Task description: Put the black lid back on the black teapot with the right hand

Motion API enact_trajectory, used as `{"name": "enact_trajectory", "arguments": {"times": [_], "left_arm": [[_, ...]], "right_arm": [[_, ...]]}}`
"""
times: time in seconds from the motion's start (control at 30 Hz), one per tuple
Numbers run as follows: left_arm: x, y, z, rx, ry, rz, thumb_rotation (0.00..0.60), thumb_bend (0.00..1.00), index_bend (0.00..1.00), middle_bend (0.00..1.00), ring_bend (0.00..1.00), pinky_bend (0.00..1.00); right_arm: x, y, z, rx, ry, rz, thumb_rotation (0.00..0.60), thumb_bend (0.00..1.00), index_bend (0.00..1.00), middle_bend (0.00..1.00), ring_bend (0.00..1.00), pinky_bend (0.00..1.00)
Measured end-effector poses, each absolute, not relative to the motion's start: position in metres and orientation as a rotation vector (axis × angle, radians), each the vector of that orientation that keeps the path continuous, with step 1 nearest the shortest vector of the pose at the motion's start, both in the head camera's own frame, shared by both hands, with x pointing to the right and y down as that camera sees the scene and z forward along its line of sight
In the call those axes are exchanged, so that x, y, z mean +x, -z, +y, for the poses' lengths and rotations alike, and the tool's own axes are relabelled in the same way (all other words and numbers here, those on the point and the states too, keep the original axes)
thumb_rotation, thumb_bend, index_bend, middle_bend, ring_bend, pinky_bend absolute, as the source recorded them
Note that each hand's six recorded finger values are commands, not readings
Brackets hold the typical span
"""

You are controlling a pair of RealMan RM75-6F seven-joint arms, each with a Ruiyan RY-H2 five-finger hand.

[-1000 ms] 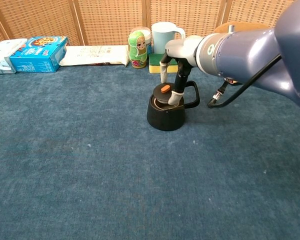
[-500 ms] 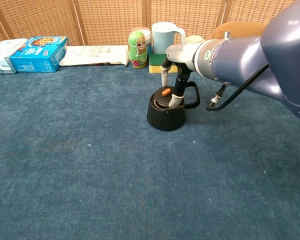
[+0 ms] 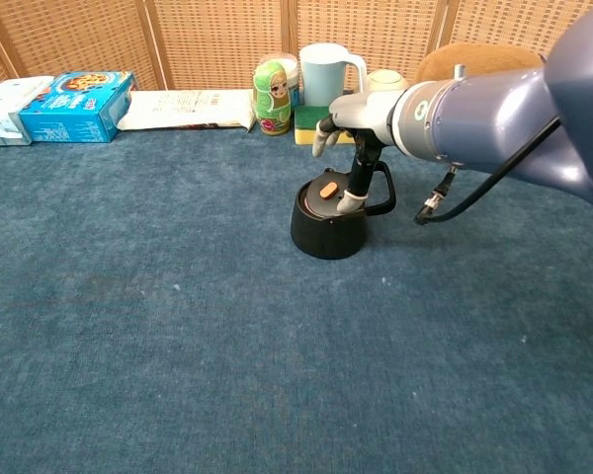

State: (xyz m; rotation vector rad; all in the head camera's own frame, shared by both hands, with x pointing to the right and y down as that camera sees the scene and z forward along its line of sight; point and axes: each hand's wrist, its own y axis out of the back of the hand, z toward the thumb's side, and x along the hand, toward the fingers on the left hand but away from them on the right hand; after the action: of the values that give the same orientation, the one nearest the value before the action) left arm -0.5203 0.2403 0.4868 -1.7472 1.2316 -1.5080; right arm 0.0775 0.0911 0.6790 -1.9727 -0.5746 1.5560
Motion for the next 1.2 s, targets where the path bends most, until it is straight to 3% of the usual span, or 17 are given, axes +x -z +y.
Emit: {"name": "enact_trajectory", "arguments": {"times": [0.43, 0.73, 1.2], "left_arm": [[-0.519, -0.487, 0.241, -1.751, 1.503, 1.226, 0.600, 0.13, 0.00, 0.00, 0.00, 0.06], [-0.521, -0.487, 0.241, -1.746, 1.509, 1.234, 0.600, 0.13, 0.00, 0.00, 0.00, 0.06], [-0.521, -0.488, 0.240, -1.746, 1.513, 1.236, 0.600, 0.13, 0.00, 0.00, 0.00, 0.06]], "right_arm": [[0.066, -0.649, 0.077, -1.974, -1.403, -0.672, 0.600, 0.25, 0.17, 0.11, 0.08, 0.00], [0.072, -0.662, 0.056, -1.893, -1.420, -0.751, 0.600, 0.25, 0.17, 0.11, 0.08, 0.00], [0.073, -0.681, 0.059, -1.906, -1.452, -0.755, 0.600, 0.25, 0.17, 0.11, 0.08, 0.00]]}}
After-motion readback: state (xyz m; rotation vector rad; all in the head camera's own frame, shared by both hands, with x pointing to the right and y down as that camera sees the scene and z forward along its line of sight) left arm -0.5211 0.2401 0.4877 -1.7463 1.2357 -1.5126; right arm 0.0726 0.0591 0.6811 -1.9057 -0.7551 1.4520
